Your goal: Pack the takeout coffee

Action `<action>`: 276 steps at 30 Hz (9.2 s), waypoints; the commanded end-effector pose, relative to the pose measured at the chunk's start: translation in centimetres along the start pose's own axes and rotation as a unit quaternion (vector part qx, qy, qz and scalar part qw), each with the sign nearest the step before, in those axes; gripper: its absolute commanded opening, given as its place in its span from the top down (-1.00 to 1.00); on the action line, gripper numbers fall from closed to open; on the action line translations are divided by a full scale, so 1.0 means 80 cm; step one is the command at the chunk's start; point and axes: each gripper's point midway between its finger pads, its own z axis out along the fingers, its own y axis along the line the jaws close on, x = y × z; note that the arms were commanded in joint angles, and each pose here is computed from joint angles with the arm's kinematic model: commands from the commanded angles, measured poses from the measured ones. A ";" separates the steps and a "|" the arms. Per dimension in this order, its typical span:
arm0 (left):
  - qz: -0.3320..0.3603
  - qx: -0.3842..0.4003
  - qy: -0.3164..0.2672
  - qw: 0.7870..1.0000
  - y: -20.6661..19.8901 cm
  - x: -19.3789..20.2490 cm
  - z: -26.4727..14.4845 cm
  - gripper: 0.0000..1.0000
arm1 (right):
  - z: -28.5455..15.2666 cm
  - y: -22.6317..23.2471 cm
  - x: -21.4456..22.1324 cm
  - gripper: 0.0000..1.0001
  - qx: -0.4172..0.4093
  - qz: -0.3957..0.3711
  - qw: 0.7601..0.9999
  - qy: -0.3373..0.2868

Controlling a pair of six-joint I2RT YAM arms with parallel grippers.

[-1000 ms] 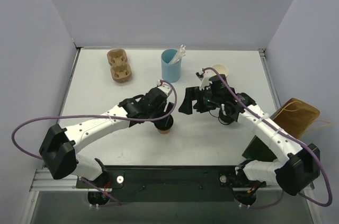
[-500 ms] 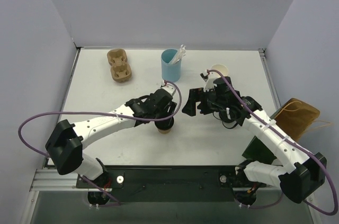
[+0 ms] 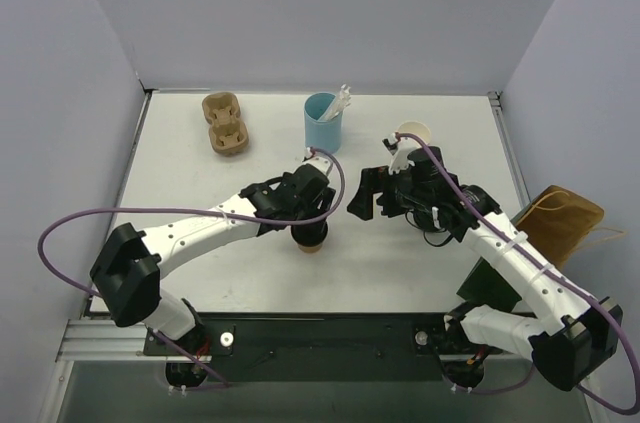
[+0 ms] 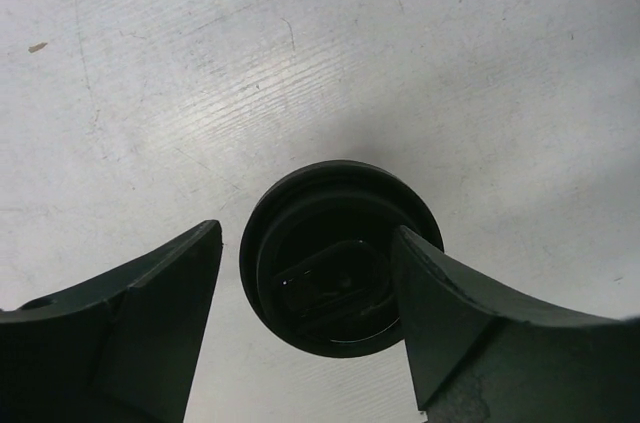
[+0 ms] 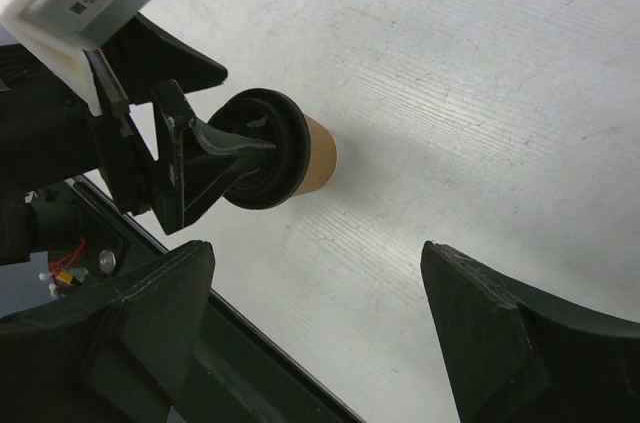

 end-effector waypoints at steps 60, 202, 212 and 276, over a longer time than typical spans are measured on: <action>-0.207 -0.152 -0.026 0.966 0.278 0.053 -0.084 -0.89 | 0.211 -0.102 -0.067 -0.63 0.179 -0.033 0.980 0.083; -0.148 -0.125 -0.031 0.981 0.236 0.046 -0.085 -0.90 | -0.345 -0.289 -0.058 1.00 0.598 0.228 0.758 -0.127; -0.149 -0.124 -0.044 0.980 0.236 0.041 -0.092 -0.90 | -0.389 -0.251 -0.150 1.00 0.567 0.145 0.793 -0.169; -0.198 -0.267 -0.114 0.936 0.312 0.037 -0.147 -0.95 | 0.005 0.225 -0.037 -0.21 -0.112 -0.494 0.862 0.007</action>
